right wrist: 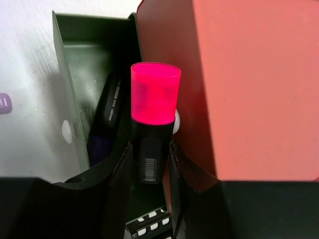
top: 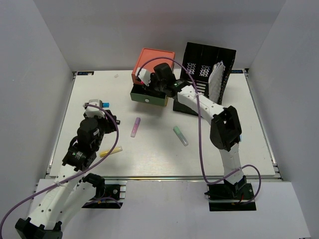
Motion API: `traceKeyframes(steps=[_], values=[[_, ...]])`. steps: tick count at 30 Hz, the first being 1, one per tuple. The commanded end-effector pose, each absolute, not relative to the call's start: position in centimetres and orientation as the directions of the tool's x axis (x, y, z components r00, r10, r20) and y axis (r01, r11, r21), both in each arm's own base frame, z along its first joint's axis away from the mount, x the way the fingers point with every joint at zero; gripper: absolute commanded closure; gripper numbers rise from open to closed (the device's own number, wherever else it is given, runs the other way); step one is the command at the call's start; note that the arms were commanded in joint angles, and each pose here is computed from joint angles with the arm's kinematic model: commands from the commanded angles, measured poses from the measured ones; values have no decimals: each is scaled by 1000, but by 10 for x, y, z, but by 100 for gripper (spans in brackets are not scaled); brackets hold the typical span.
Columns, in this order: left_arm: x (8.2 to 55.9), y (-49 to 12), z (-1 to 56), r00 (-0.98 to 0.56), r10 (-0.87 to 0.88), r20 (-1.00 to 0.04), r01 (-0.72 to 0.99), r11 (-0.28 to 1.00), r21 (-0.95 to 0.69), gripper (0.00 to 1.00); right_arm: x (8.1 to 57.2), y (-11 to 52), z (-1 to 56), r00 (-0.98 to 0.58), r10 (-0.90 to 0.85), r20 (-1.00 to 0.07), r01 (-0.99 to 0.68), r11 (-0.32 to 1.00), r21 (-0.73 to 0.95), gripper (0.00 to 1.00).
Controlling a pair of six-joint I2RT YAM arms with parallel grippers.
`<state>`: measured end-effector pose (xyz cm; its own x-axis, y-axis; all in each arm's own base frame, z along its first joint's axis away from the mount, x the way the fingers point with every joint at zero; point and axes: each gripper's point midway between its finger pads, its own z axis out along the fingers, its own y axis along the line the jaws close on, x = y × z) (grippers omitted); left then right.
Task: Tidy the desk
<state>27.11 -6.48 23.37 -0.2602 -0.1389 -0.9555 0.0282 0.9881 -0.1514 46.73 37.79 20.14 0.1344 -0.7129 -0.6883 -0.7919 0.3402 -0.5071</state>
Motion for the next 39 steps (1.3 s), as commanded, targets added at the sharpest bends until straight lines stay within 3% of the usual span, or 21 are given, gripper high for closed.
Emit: traceKeyframes(steps=[1, 2, 3, 4, 7, 10, 13, 15, 18, 19, 20, 22, 24, 25, 27, 28, 29, 30, 31, 33, 39], values=[[271, -61, 236, -251, -134, -959, 18, 990, -143, 32, 486, 375, 246, 184, -700, -690, -697, 403, -594, 100], [271, -62, 237, -248, -135, -959, 20, 989, -145, 32, 483, 374, 240, 170, -707, -687, -711, 395, -582, 100], [271, -62, 237, -249, -135, -959, 20, 989, -144, 32, 480, 375, 239, 163, -704, -691, -720, 394, -571, 94], [271, -62, 237, -248, -134, -960, 21, 989, -143, 32, 478, 375, 237, 156, -703, -694, -730, 391, -561, 80], [270, -62, 238, -245, -135, -960, 22, 989, -145, 32, 470, 373, 234, 123, -701, -703, -752, 396, -527, 54], [270, -61, 238, -244, -137, -960, 21, 989, -147, 32, 460, 373, 237, 100, -691, -716, -774, 398, -493, 46], [270, -62, 238, -245, -140, -959, 21, 989, -149, 32, 448, 374, 240, 73, -672, -737, -805, 397, -442, 44], [271, -62, 236, -249, -138, -959, 19, 989, -147, 32, 441, 372, 246, 57, -663, -747, -816, 400, -418, 46], [272, -62, 233, -260, -138, -956, 16, 989, -147, 41, 424, 370, 269, 41, -608, -793, -838, 411, -359, 67], [272, -63, 231, -265, -138, -954, 18, 989, -148, 60, 414, 369, 269, 21, -599, -800, -856, 403, -324, 89], [273, -63, 230, -270, -137, -953, 17, 989, -147, 70, 397, 366, 290, 20, -545, -838, -878, 391, -275, 98], [276, -63, 225, -287, -140, -948, 3, 989, -147, 90, 357, 355, 303, 3, -496, -868, -918, 344, -199, 100], [280, -64, 215, -319, -139, -937, -15, 990, -142, 96, 314, 347, 277, -92, -471, -877, -964, 262, -40, 100], [281, -63, 210, -337, -139, -931, -28, 990, -137, 96, 293, 336, 294, -76, -435, -897, -972, 235, -31, 100], [289, -61, 191, -399, -135, -907, -75, 991, -114, 93, 256, 320, 258, -187, -436, -880, -976, 187, 114, 95], [292, -62, 188, -426, -127, -896, -79, 992, -102, 90, 241, 310, 268, -165, -402, -901, -980, 169, 104, 86], [296, -57, 181, -455, -134, -880, -103, 990, -98, 79, 230, 302, 261, -168, -397, -902, -983, 137, 123, 77], [301, -57, 162, -522, -118, -845, -117, 991, -67, 75, 218, 289, 234, -208, -423, -882, -977, 136, 165, 57], [305, -55, 162, -543, -119, -831, -128, 990, -58, 69, 209, 280, 233, -194, -414, -889, -980, 126, 155, 48], [313, -46, 152, -588, -130, -799, -169, 985, -36, 58, 194, 262, 208, -212, -432, -877, -977, 117, 178, 39], [347, -18, 159, -644, -217, -734, -249, 966, -67, 35, 168, 247, 203, -210, -391, -896, -976, 35, 213, 36]])
